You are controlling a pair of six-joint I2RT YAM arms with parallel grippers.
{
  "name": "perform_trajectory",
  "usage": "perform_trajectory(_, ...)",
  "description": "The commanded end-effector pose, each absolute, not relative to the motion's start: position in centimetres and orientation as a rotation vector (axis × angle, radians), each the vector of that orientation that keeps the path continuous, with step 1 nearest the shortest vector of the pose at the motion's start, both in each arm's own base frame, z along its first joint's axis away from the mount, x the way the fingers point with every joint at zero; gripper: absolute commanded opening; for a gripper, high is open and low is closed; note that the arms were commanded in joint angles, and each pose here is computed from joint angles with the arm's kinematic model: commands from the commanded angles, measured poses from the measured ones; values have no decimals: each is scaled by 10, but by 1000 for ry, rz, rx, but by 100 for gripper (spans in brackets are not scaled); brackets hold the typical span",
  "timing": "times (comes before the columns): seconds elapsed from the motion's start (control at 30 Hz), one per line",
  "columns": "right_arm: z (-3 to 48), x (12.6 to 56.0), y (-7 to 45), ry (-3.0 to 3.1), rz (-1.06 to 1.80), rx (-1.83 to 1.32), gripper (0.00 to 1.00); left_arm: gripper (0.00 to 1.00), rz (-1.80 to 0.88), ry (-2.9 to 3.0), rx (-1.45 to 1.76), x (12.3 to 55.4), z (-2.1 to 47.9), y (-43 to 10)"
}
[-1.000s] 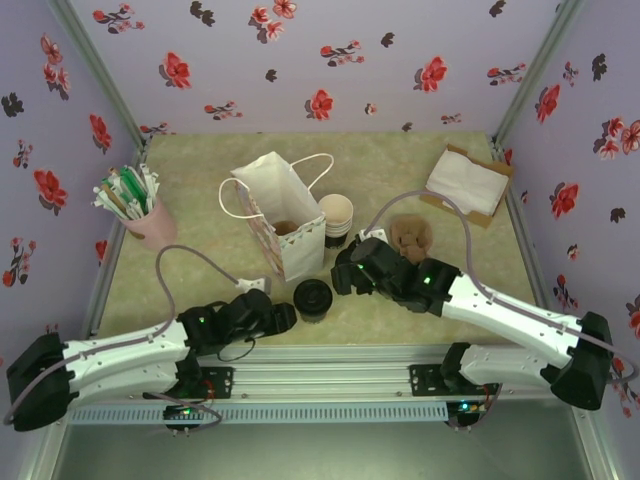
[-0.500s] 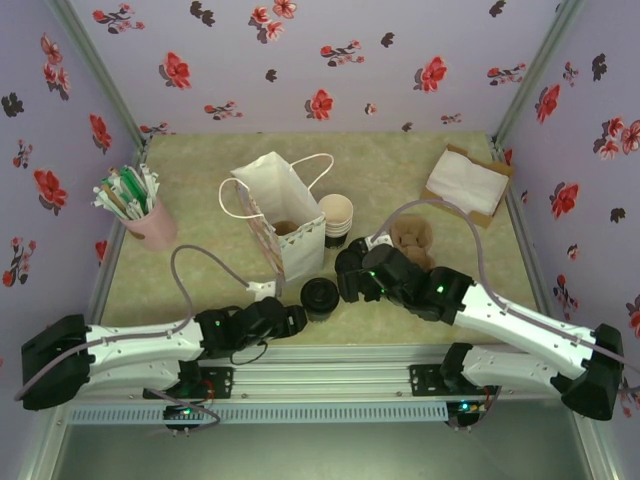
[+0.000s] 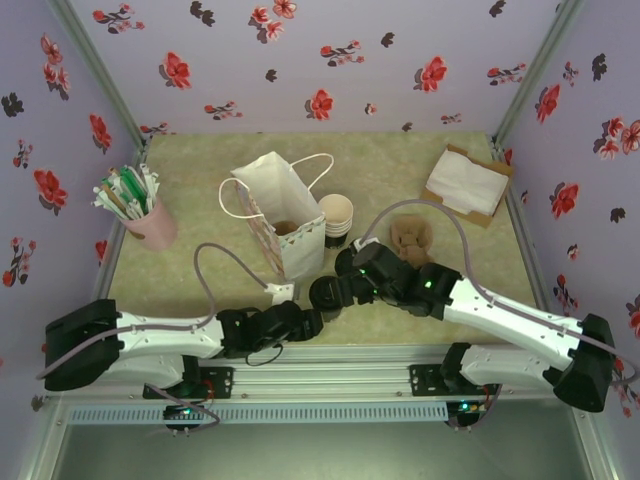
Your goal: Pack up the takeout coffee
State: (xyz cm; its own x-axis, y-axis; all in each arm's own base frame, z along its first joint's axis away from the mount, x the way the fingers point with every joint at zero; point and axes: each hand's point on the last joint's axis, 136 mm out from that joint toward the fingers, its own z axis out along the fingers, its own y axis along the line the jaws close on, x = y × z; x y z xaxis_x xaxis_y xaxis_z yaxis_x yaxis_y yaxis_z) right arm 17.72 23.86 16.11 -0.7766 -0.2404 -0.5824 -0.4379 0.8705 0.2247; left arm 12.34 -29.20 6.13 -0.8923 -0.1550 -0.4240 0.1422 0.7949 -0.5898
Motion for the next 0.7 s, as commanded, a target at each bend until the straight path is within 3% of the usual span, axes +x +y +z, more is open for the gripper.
perform_trajectory(0.0,169,174,241,2481,468,-515,91,54,-933,2466,-22,128,78,-308)
perform_trajectory(0.3,169,167,246,2519,396,-546,92,57,-874,2522,43,117,79,-293)
perform_trajectory(0.67,168,164,262,2584,351,-512,91,70,-721,2574,134,109,90,-243)
